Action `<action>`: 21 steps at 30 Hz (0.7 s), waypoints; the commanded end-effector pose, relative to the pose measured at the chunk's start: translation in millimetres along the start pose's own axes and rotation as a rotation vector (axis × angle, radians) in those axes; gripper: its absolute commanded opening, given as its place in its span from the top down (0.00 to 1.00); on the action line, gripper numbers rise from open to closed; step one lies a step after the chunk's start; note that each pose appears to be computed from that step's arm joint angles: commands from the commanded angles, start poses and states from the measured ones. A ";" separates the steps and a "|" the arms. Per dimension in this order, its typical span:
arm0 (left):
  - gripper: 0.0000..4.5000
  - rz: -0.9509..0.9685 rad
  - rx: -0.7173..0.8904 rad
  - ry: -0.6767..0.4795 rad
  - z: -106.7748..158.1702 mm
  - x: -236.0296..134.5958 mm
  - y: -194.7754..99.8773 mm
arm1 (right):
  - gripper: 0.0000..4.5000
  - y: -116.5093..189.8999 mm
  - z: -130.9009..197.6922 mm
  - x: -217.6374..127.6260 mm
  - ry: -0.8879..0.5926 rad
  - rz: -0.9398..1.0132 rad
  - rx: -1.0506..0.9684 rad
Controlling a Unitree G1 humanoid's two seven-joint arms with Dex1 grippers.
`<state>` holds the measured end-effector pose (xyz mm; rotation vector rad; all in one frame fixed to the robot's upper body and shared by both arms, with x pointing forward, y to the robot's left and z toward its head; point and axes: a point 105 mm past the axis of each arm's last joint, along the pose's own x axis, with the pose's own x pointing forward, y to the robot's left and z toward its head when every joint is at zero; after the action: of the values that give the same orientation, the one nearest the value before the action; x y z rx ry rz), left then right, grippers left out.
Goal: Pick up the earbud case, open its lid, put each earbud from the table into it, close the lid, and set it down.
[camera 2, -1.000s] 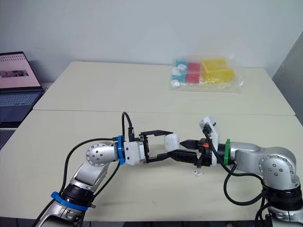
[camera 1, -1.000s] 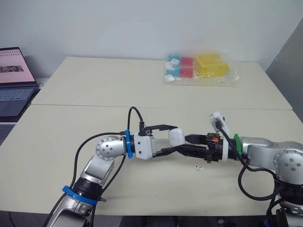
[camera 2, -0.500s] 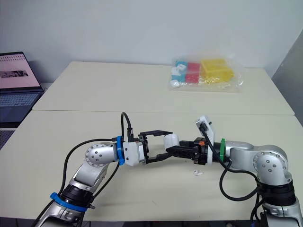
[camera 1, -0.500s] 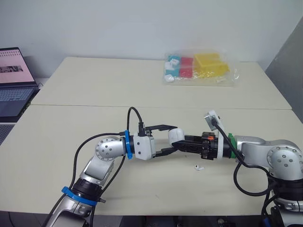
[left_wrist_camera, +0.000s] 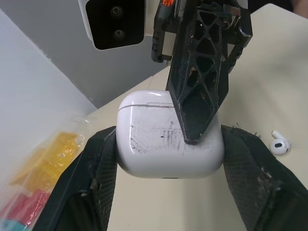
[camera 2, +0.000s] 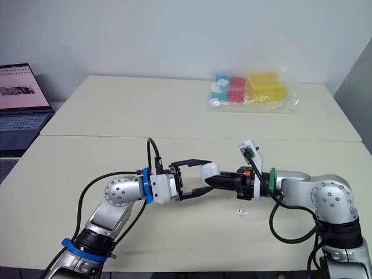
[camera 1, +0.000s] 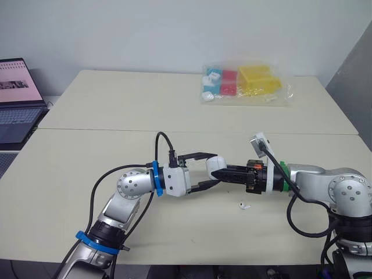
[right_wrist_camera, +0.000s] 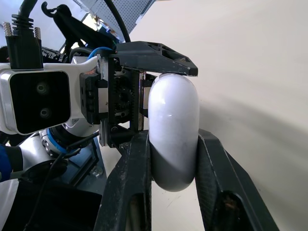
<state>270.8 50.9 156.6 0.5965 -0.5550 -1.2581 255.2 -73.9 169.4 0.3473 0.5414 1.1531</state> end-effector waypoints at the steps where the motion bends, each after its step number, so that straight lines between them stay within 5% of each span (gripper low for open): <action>1: 0.09 0.008 -0.030 0.027 1.2 -3.7 6.6 | 0.83 9.7 2.2 1.3 0.025 0.041 -0.043; 3: 0.00 -0.060 -0.130 0.141 -15.0 -12.8 -0.8 | 0.83 5.2 2.0 -0.7 0.057 0.011 -0.074; 10: 0.00 -0.134 -0.539 0.390 -25.7 -38.7 -0.5 | 0.83 -17.2 5.0 -16.5 0.307 -0.140 -0.428; 15: 0.00 -0.142 -0.543 0.471 -17.2 -23.3 2.5 | 0.83 -31.9 8.2 -22.2 0.568 -0.166 -0.866; 21: 0.00 -0.127 -0.523 0.429 -8.0 3.5 2.1 | 0.83 -29.0 10.9 -8.8 0.609 -0.091 -0.966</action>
<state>281.0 51.7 144.4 0.4077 0.2081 -1.2747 278.5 -93.8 154.5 -0.8294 0.4933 1.2922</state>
